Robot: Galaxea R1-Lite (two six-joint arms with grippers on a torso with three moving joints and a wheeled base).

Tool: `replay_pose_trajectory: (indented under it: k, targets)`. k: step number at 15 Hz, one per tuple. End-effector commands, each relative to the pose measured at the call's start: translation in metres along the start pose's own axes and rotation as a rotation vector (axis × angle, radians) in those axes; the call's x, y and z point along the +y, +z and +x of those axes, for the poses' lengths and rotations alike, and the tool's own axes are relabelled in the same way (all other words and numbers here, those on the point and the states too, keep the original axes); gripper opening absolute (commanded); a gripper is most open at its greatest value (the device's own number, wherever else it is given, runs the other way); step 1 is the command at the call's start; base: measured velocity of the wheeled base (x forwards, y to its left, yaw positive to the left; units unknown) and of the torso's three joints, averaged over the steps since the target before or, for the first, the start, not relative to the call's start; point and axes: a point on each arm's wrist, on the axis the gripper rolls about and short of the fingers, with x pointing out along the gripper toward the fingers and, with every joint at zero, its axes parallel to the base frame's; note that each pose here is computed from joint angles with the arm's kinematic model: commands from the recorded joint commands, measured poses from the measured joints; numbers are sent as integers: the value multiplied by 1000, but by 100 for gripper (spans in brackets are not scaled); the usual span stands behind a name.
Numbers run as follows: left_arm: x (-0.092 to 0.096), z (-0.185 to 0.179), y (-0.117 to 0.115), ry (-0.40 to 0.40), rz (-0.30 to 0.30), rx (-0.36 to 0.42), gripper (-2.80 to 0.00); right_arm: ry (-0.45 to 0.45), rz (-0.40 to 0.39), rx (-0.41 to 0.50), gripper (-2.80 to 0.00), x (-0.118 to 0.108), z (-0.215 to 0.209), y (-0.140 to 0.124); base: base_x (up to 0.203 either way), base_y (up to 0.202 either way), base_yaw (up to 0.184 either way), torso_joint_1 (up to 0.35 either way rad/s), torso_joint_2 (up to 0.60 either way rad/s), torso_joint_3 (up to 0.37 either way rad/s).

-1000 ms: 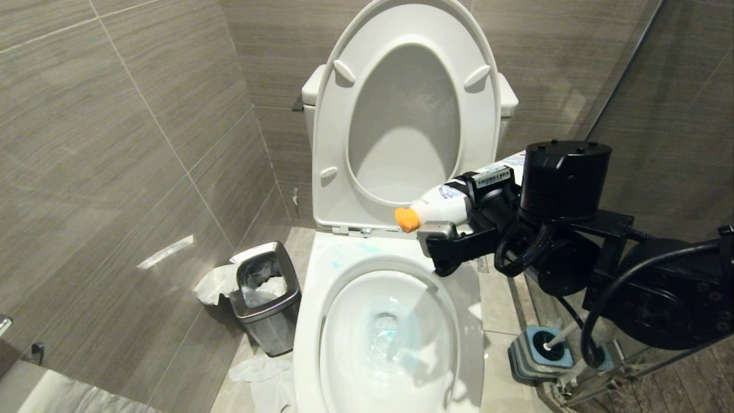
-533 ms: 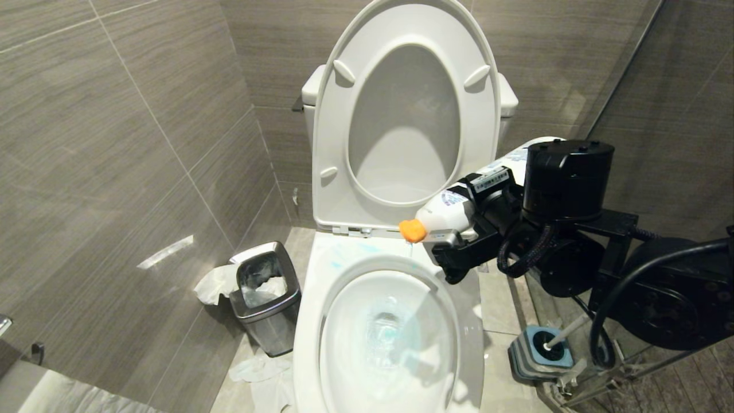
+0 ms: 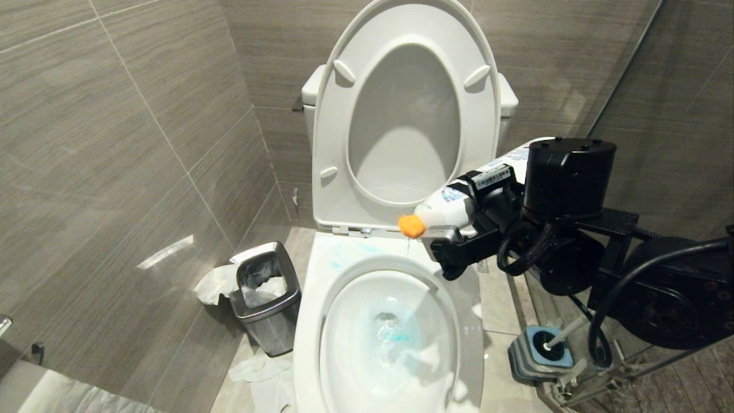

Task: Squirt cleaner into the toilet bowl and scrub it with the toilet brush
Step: Pour in the cleaning agent, then place the cleaning agent on the floor

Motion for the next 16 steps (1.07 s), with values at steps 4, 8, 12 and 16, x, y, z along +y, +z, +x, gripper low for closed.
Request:
replay_pose_trajectory:
  k: [4,8,12,16]
  targets:
    - [0,0,0,0,-2,2,-280,-10,222,1,-280,-4,0,1,0,0,0,0,0,0]
    - [0,0,0,0,-2,2,-280,-28,419,2,-280,-10,-6,-3,0,0,0,0,0,0]
    - [0,0,0,0,0,2,-280,-23,662,28,-280,-24,-23,-21,0,0,0,0,0,0]
    - [0,0,0,0,0,2,-280,29,943,22,-280,-31,-45,-38,0,0,0,0,0,0]
